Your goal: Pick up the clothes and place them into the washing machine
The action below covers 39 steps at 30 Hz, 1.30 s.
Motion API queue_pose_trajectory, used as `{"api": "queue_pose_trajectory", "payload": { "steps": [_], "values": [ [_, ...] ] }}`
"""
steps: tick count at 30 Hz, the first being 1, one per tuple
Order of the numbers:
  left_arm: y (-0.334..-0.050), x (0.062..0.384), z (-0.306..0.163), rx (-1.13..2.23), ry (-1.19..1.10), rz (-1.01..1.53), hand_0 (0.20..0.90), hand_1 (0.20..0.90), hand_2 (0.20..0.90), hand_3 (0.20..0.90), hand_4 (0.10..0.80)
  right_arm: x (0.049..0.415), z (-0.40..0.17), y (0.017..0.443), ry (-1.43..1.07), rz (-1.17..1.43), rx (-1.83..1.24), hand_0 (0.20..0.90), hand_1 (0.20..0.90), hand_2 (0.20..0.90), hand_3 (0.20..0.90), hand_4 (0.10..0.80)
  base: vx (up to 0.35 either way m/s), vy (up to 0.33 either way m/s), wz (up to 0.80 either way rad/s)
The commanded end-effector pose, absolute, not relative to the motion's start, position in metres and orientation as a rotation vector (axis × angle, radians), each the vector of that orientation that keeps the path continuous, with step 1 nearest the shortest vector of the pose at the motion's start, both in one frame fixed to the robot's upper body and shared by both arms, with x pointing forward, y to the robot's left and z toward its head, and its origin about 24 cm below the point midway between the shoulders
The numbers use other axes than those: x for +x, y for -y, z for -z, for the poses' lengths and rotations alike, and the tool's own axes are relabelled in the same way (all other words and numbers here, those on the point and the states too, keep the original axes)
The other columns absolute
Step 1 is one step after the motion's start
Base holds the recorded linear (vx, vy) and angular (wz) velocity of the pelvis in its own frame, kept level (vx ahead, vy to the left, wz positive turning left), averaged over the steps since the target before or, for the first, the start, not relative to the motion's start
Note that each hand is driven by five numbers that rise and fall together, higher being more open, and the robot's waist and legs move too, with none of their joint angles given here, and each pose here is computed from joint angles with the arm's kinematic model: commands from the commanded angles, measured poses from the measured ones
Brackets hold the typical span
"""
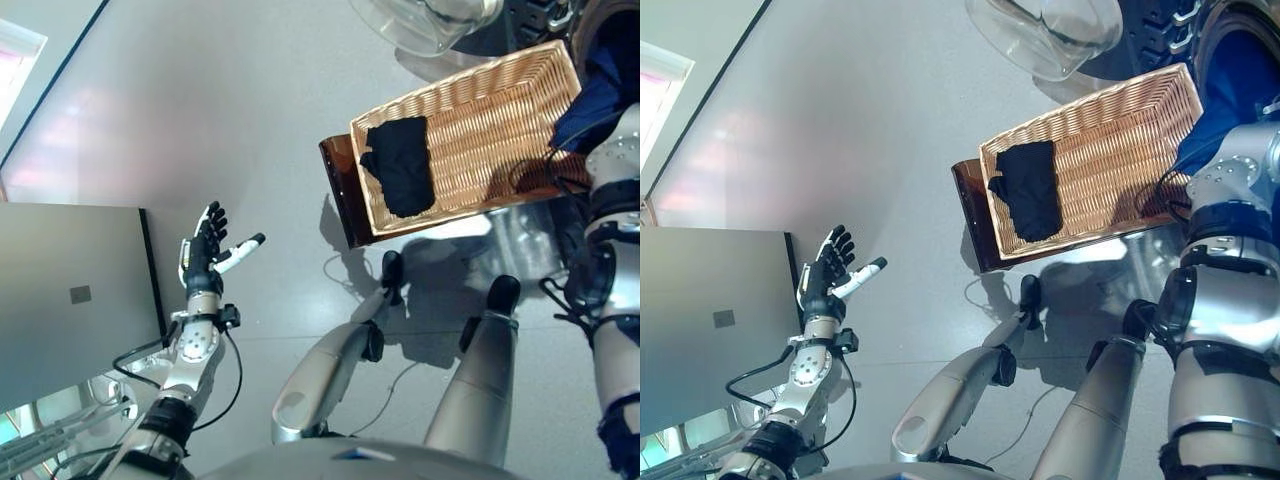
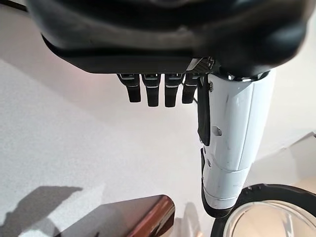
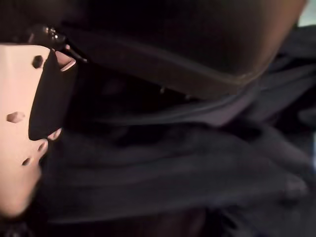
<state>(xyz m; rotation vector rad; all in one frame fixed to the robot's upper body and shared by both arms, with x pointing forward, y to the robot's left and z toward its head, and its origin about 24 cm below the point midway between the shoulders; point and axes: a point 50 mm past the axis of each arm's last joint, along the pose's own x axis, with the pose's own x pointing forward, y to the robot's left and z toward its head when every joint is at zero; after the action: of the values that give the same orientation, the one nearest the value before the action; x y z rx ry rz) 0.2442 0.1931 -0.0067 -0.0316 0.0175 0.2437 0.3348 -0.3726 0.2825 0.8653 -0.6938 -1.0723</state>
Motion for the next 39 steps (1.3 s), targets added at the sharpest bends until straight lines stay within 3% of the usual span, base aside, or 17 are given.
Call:
{"api": "queue_pose_trajectory", "payload": {
  "steps": [1, 10, 16, 29, 39],
  "values": [
    [-0.21, 0.241, 0.002, -0.052, 0.035, -0.32, 0.9, 0.9, 0.9, 0.9, 0.8, 0.301, -0.381, 0.366, 1.087, 0.879, 0.651, 0.9, 0.9, 0.9, 0.9, 0.8, 0.0, 0.0, 0.0],
    [-0.205, 0.242, 0.009, -0.07, -0.006, -0.284, 0.9, 0.9, 0.9, 0.9, 0.8, 0.35, -0.3, 0.349, 0.758, 0.854, 0.706, 0.9, 0.9, 0.9, 0.9, 0.8, -0.023, 0.007, -0.04],
    [-0.198, 0.246, 0.01, -0.089, -0.014, -0.247, 0.9, 0.9, 0.9, 0.9, 0.8, 0.377, -0.23, 0.312, 0.546, 0.769, 0.813, 0.9, 0.9, 0.9, 0.9, 0.8, -0.015, -0.009, -0.04],
    [-0.204, 0.249, 0.01, -0.082, -0.012, -0.258, 0.9, 0.9, 0.9, 0.9, 0.8, 0.386, -0.137, 0.249, 0.324, 0.656, 1.006, 0.9, 0.9, 0.9, 0.9, 0.8, -0.008, -0.023, 0.04],
    [-0.214, 0.247, 0.01, -0.073, -0.008, -0.3, 0.9, 0.9, 0.9, 0.9, 0.8, 0.383, -0.111, 0.219, 0.262, 0.593, 1.075, 0.9, 0.9, 0.9, 0.9, 0.8, 0.001, -0.025, 0.04]
  ]
}}
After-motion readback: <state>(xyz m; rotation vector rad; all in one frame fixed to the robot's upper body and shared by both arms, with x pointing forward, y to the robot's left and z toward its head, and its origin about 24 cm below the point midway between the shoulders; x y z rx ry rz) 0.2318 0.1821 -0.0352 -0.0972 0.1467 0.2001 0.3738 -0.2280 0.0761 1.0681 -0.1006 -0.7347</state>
